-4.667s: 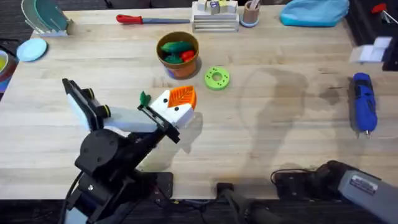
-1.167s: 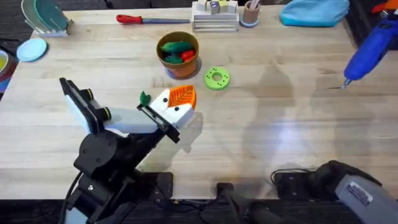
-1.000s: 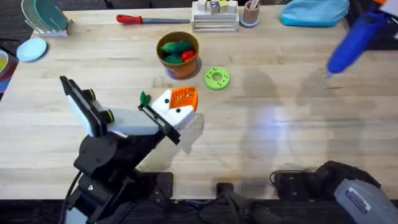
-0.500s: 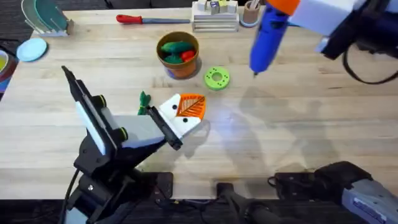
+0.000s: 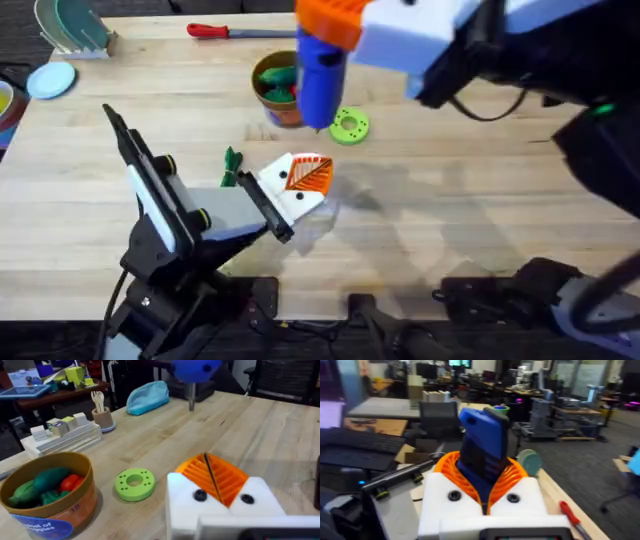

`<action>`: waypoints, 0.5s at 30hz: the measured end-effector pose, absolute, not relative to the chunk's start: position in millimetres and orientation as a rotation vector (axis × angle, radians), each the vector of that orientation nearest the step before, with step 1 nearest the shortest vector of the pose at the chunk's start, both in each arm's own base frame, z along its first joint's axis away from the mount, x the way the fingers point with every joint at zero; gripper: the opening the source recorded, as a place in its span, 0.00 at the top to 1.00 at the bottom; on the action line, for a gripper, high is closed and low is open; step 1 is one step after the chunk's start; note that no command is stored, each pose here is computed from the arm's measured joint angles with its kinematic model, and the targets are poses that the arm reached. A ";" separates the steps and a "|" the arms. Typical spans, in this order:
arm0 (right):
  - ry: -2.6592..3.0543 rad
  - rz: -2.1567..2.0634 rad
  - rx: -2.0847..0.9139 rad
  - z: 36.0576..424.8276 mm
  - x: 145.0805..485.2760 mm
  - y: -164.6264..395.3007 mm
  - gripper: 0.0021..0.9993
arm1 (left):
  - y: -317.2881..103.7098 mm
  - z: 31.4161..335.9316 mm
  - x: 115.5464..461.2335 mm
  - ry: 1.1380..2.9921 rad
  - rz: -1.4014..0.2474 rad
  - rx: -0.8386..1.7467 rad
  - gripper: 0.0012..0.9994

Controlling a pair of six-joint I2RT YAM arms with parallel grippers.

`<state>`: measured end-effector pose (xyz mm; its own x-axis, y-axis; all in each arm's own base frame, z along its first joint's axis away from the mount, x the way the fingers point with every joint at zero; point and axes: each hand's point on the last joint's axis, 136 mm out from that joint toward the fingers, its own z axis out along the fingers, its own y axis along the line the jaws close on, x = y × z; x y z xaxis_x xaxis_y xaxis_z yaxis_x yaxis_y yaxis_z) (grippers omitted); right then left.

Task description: Pick up the gripper from the table and insert it into the empty holder that is missing its gripper. Then pick up a screw, insert it into the mounting hole, and use the screwdriver to tighten it. Finally, clean up the table by picking up the vegetable and placing it into the bucket.

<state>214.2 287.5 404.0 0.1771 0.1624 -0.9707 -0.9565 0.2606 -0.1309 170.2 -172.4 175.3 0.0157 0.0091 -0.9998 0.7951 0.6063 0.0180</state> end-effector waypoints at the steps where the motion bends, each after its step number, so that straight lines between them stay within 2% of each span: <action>1: 1.067 1.015 -0.968 403.1 212.6 292.0 0.98 | -172.4 175.4 170.2 1.438 -0.704 0.729 0.99; 10: 1.033 1.153 -1.047 389.4 186.6 331.8 0.98 | -172.4 175.3 170.2 1.438 -0.703 0.730 0.99; 15: 1.045 1.176 -1.063 382.3 183.6 339.8 0.98 | -172.4 175.5 170.1 1.439 -0.707 0.727 0.99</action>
<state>183.6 339.8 382.3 0.0924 0.1791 -0.9795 -0.9938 0.0782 -0.0795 170.1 -172.4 175.5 0.0140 0.0070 -0.9999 0.7953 0.6060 0.0154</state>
